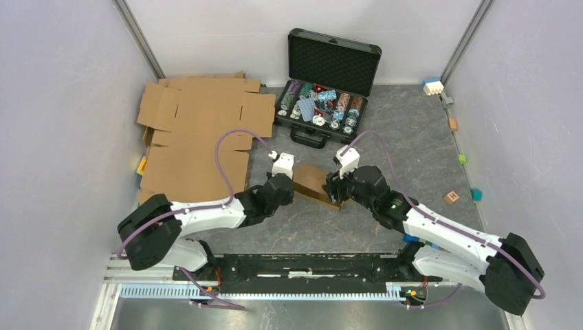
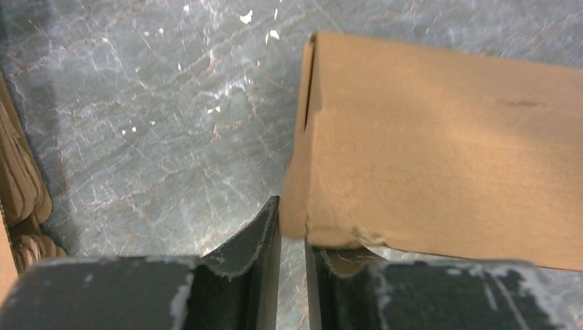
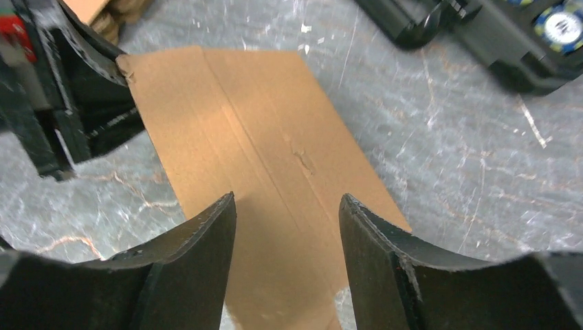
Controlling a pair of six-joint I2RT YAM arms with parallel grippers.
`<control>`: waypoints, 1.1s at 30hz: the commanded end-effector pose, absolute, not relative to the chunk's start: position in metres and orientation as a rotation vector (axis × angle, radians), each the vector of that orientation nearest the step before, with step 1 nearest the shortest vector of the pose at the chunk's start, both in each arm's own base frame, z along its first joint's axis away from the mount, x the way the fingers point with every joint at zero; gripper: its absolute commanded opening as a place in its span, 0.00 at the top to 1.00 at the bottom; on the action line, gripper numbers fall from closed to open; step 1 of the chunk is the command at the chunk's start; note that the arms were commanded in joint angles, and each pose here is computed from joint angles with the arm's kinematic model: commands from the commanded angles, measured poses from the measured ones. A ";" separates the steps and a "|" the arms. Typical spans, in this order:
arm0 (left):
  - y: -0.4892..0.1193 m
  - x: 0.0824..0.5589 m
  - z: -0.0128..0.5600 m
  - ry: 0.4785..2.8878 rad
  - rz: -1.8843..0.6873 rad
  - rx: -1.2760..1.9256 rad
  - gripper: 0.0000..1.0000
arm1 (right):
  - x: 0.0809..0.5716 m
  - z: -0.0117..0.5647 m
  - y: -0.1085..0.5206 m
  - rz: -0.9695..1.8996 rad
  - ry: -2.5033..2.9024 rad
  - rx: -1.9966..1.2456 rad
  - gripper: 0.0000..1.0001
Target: Fold the paper box
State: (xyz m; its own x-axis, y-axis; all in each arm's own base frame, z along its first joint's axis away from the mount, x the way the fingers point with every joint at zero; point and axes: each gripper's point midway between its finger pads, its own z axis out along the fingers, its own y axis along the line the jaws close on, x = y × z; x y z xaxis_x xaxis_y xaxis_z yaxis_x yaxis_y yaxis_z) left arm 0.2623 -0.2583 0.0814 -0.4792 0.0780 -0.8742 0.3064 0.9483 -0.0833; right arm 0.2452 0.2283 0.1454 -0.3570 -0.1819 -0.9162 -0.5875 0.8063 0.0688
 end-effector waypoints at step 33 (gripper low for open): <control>-0.239 0.253 0.135 2.205 -0.572 0.233 0.45 | 0.216 0.097 0.258 0.703 2.018 -0.852 0.46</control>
State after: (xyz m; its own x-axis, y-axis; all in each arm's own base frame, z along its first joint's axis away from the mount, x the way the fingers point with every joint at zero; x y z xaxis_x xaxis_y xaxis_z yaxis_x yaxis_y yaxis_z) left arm 0.2404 -0.2267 0.1146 -0.6810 -0.0253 -0.7318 0.3083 0.8966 -0.3179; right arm 0.2178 0.2495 0.0961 -0.4278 -0.3109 -0.8487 -0.7436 0.6548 0.1349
